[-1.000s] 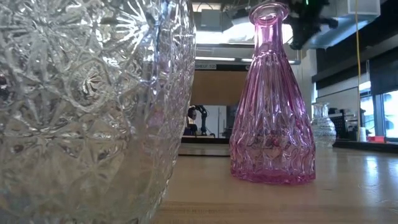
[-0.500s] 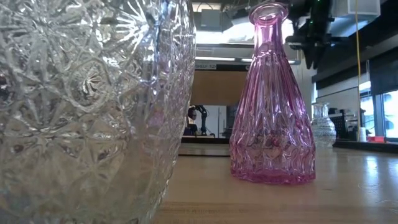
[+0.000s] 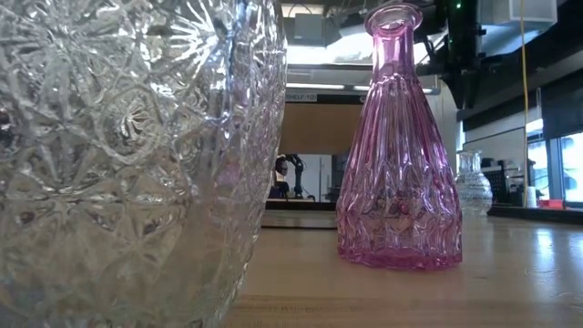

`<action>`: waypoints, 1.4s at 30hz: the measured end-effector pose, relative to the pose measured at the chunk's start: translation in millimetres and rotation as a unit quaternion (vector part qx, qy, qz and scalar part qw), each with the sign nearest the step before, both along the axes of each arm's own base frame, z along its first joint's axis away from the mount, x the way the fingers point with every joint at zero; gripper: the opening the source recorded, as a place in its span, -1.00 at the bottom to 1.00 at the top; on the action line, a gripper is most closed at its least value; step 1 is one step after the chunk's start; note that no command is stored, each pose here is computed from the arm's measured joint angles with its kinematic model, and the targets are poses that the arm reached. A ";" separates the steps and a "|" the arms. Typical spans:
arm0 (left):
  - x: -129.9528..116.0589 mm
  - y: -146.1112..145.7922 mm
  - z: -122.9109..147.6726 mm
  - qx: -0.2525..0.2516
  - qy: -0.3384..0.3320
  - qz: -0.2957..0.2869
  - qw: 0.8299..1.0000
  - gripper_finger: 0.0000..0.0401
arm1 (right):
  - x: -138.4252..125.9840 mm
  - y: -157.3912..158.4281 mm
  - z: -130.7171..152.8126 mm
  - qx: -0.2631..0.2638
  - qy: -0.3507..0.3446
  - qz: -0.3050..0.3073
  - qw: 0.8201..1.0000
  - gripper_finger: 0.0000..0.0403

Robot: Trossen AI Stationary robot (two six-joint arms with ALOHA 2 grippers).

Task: Sort vases onto shelf
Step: Put the transparent vase on the shelf

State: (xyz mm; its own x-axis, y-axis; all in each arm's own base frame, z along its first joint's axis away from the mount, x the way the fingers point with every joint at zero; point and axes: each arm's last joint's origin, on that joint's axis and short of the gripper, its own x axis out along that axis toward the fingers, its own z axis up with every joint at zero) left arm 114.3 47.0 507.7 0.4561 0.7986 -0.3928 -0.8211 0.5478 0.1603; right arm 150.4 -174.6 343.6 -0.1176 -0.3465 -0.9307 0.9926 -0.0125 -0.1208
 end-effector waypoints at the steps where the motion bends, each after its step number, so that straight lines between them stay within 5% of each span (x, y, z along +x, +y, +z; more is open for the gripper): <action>1: 0.6 0.4 -0.2 0.001 0.003 -0.001 1.000 -0.60 | 1.5 1.3 -5.4 0.002 0.004 -0.008 1.000 -0.58; 7: 8.7 4.5 -3.1 0.004 0.046 -0.032 0.998 -0.60 | 4.9 10.8 -38.4 -0.022 0.052 -0.093 0.994 -0.58; 16: 12.8 13.6 -5.8 0.002 0.087 -0.061 0.994 -0.60 | 13.0 5.7 -71.7 -0.032 -0.011 -0.141 0.989 -0.58; 33: 12.1 18.9 -7.0 -0.026 0.074 -0.082 0.993 -0.60 | 1.5 0.7 -82.6 -0.091 0.009 -0.240 0.966 -0.58; 42: 12.4 18.6 -7.1 -0.029 0.073 -0.087 0.993 -0.60 | -9.2 -7.2 -109.4 -0.071 -0.020 -0.273 0.959 -0.58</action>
State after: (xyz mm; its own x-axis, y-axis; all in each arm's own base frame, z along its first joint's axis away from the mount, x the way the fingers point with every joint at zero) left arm 126.7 65.6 500.7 0.5203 0.6869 -0.5074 -0.6840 0.6909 0.2340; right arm 141.3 -181.9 234.2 -0.2825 -0.3678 -0.8860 0.8372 -0.5454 -0.0405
